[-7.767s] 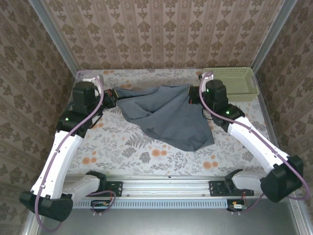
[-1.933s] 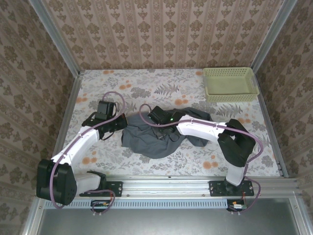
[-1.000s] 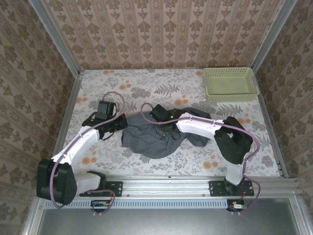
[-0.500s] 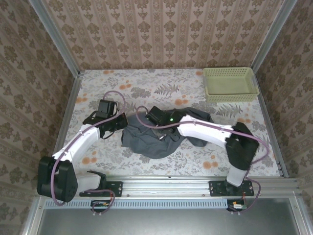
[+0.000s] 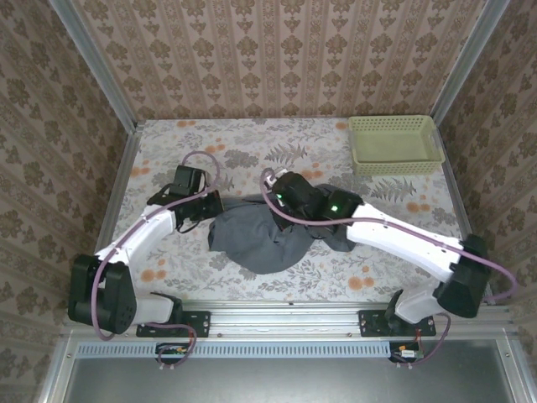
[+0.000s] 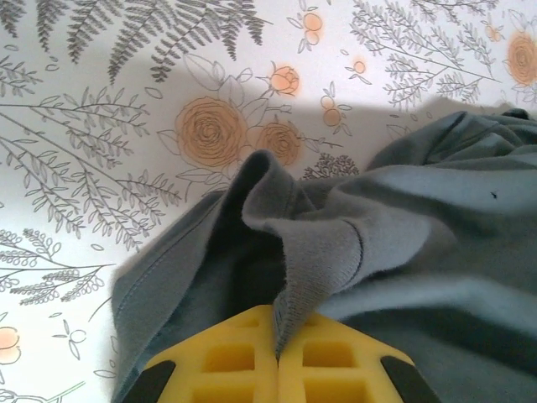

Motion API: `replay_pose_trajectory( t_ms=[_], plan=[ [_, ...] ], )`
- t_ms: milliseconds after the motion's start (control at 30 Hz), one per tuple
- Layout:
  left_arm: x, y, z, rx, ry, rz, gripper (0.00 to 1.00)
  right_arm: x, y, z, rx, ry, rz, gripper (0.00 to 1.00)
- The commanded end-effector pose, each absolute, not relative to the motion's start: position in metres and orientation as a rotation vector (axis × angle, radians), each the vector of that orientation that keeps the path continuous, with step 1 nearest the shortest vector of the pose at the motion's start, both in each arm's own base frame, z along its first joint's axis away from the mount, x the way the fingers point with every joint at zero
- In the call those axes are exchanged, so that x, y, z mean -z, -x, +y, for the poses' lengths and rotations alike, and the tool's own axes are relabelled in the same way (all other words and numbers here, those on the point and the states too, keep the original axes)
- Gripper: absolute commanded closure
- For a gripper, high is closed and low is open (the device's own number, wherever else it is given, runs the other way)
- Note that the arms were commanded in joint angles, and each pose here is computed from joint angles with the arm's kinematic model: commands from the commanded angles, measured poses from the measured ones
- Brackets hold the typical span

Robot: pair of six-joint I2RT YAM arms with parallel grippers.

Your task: Fold the inside-out t-shirt

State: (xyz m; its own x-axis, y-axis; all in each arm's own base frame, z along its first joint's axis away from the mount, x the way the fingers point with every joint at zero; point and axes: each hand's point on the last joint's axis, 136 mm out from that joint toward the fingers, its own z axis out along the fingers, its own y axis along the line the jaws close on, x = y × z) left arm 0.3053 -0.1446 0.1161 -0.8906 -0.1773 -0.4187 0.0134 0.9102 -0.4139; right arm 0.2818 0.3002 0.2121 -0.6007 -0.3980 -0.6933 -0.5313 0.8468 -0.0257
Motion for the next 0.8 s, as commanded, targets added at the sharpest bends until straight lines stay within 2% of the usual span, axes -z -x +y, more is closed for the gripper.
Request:
replay_pose_trajectory(
  t_ms=[0,100,133,233,333,500,767],
  plan=[
    [-0.12,-0.303,-0.143,0.53,0.102,2.623,1.0,-0.185,-0.289,0.325,-0.272,0.681,2.371,1.0],
    [-0.117,-0.3,-0.141,0.537,0.119,2.607,1.0,-0.172,-0.306,0.337,-0.264,0.666,2.407,0.99],
    [-0.117,-0.298,-0.14,0.541,0.122,2.604,1.0,-0.166,-0.313,0.338,-0.253,0.651,2.428,0.95],
    [-0.113,-0.296,-0.137,0.537,0.136,2.605,1.0,-0.163,-0.327,0.337,-0.254,0.626,2.445,0.7],
    [-0.108,-0.294,-0.132,0.526,0.158,2.613,1.0,-0.176,-0.322,0.331,-0.275,0.636,2.404,0.58],
    [-0.106,-0.296,-0.127,0.537,0.187,2.606,1.0,-0.172,-0.296,0.302,-0.293,0.638,2.385,0.55],
    [-0.108,-0.299,-0.127,0.55,0.186,2.599,1.0,-0.119,-0.272,0.287,-0.319,0.829,2.357,0.54]
  ],
)
